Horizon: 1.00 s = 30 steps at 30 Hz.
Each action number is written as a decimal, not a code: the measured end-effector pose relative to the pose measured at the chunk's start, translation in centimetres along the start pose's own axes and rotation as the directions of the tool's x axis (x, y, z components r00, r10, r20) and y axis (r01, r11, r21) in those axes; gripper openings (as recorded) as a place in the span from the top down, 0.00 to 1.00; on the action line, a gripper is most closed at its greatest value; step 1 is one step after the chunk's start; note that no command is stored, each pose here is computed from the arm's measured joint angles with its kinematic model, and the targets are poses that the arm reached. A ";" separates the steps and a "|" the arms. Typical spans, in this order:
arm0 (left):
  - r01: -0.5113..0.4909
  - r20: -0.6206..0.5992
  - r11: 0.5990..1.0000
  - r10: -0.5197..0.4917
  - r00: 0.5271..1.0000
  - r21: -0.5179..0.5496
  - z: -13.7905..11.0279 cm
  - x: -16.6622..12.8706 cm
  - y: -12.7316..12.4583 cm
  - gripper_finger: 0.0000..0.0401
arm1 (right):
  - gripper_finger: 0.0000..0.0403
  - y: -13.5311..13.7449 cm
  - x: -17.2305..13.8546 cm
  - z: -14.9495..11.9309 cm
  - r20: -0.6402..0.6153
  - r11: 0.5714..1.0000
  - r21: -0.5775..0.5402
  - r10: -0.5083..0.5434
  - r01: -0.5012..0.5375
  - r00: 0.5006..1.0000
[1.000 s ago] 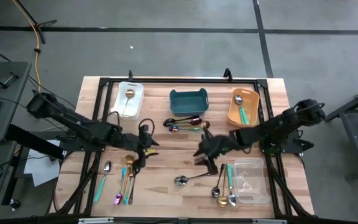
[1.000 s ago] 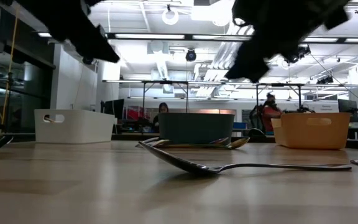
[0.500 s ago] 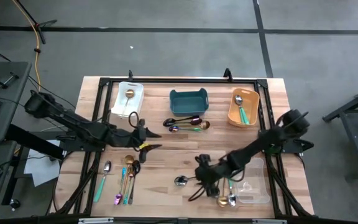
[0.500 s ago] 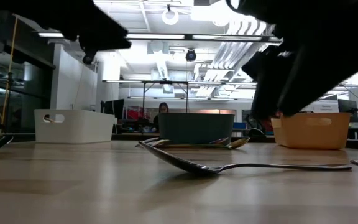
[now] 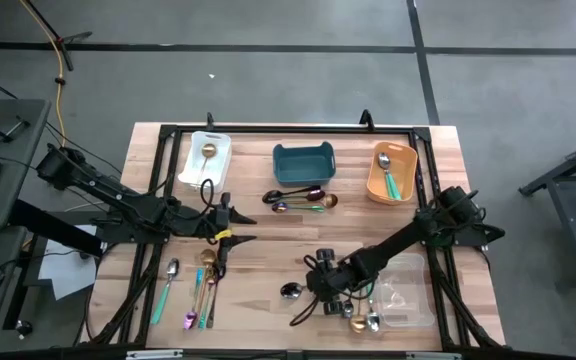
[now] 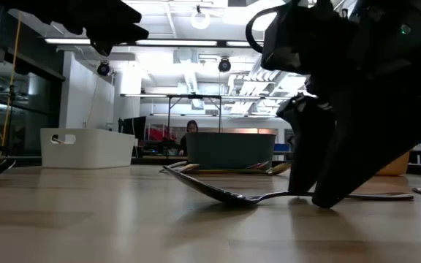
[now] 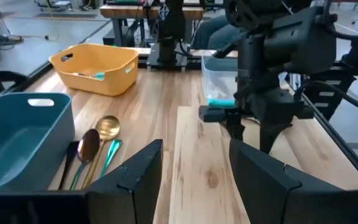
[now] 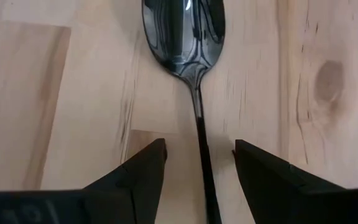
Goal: Sort silverware by color (type)
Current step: Put the black spoon into the blue bin
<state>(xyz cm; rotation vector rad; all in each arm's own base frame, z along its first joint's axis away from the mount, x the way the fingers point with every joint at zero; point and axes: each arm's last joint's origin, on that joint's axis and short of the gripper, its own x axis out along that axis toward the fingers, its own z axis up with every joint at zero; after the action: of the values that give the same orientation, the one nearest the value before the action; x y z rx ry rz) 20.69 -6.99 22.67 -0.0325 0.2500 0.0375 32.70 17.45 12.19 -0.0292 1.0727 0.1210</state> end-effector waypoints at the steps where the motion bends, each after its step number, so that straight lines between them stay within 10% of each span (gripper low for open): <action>1: 0.000 -0.001 1.000 0.000 1.000 0.000 0.0 0.0 0.0 0.55 | 0.55 -0.1 0.0 0.0 -0.007 1.000 0.005 0.000 0.000 1.000; 10: -0.014 0.000 1.000 0.014 1.000 0.016 0.0 0.0 0.1 0.55 | 0.96 -0.1 0.1 -0.3 -0.048 0.999 0.026 0.025 -0.024 0.999; 21: -0.274 0.036 0.962 0.273 0.961 0.006 0.1 -0.1 0.8 0.55 | 0.98 -0.4 -0.7 0.7 -0.018 0.999 0.032 0.013 -0.012 1.000; 30: -0.293 0.006 0.956 0.293 0.956 0.000 -0.3 -0.1 0.9 0.55 | 0.99 -2.3 -4.6 -0.1 0.143 0.985 0.069 -0.166 0.158 0.976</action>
<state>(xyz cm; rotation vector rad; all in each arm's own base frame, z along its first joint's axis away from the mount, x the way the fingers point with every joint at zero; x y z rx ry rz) 20.46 -6.09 22.42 0.0066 0.2469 0.3336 30.68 14.76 16.10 -0.0552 0.9206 -0.0545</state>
